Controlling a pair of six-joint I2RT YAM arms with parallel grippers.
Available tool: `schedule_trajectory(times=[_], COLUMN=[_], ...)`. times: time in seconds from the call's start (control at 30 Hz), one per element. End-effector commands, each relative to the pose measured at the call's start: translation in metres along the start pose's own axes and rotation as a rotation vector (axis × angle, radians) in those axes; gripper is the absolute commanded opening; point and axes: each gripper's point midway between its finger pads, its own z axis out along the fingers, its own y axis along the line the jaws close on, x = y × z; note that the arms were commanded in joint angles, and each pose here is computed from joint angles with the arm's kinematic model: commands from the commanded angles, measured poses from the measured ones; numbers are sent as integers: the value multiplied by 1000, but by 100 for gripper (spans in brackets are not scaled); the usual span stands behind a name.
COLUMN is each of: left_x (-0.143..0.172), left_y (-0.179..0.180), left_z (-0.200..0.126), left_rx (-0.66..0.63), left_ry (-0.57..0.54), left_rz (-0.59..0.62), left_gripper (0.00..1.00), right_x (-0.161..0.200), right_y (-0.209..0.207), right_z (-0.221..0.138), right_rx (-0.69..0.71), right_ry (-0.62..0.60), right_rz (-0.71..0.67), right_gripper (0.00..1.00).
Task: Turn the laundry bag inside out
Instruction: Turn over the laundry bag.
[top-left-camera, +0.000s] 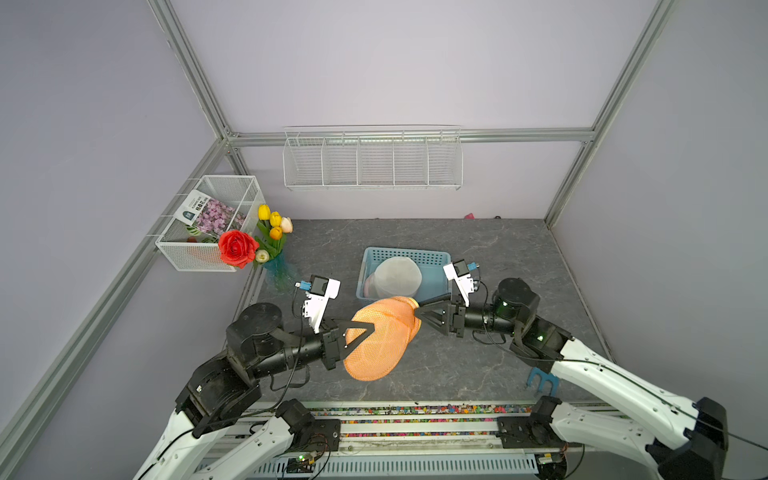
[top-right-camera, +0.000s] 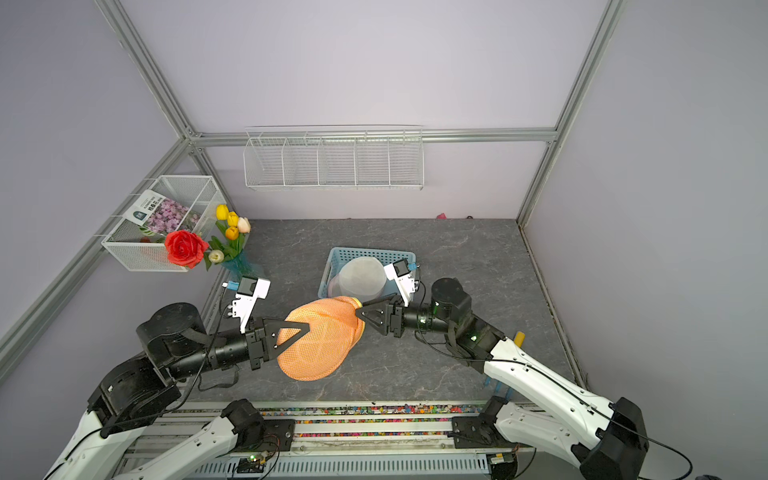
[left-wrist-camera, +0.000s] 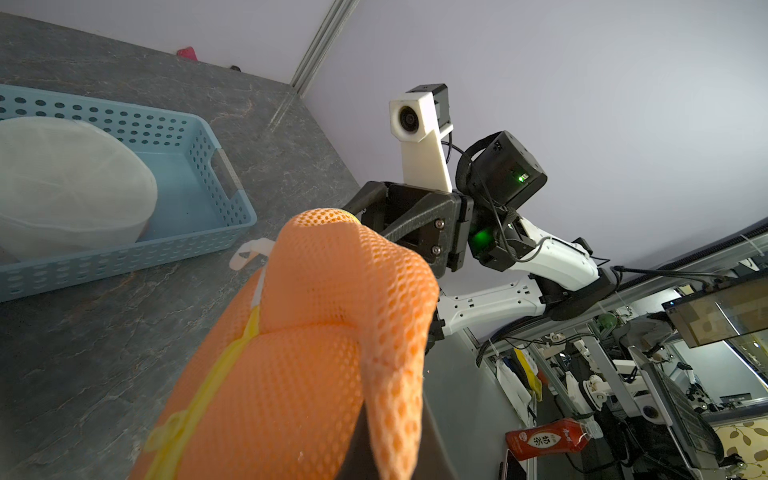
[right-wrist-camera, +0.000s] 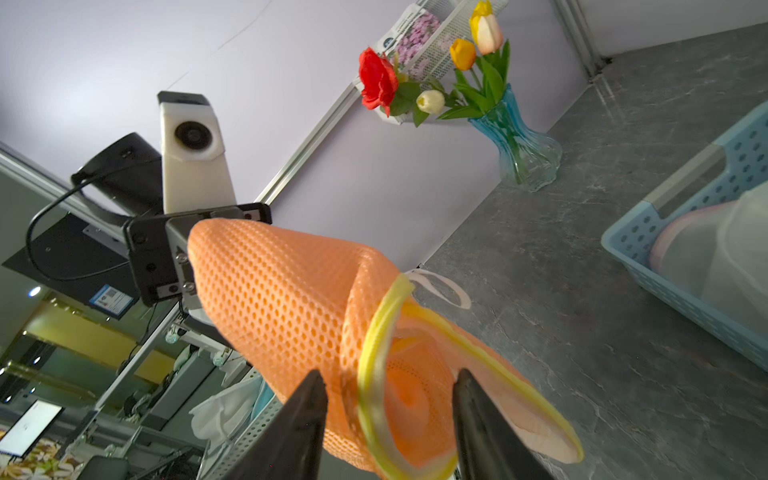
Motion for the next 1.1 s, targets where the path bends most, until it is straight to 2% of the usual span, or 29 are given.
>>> schedule_trajectory(times=[0.0,0.13,0.2,0.27,0.4,0.47,0.57,0.67,0.83,0.93,1.0,1.07], left_x=[-8,-9,-8,-7,3,12,22,22,3,-11,-25,-39], left_y=[-11,-11,-12,-14,-19,-30,-50,-69,-90,-97,-86,-65], left_z=[-4,-4,-3,-2,-2,-3,-6,-12,-29,-42,-41,-38], left_rx=[41,42,52,62,108,182,326,478,654,700,627,493], left_ry=[-37,-42,-40,-34,12,57,101,90,-71,-194,-278,-361], left_rz=[39,36,33,33,31,27,28,17,13,38,-15,-90], left_gripper=[0,0,0,0,0,0,0,0,0,0,0,0], right_x=[-6,-3,-1,-4,-32,-50,-66,-58,-13,15,19,18], right_y=[15,18,19,14,-22,-40,-63,-75,-102,-116,-118,-114], right_z=[-2,-1,1,2,-25,-46,-49,-23,27,47,52,49], right_rx=[-63,-75,-88,-67,218,315,373,325,329,328,301,287], right_ry=[-20,-11,-8,-32,-172,-207,-210,-115,11,50,26,-2], right_rz=[-38,-35,-31,-25,-70,-68,-50,-22,19,73,109,119], right_gripper=[45,32,20,0,0,0,0,0,0,0,0,0])
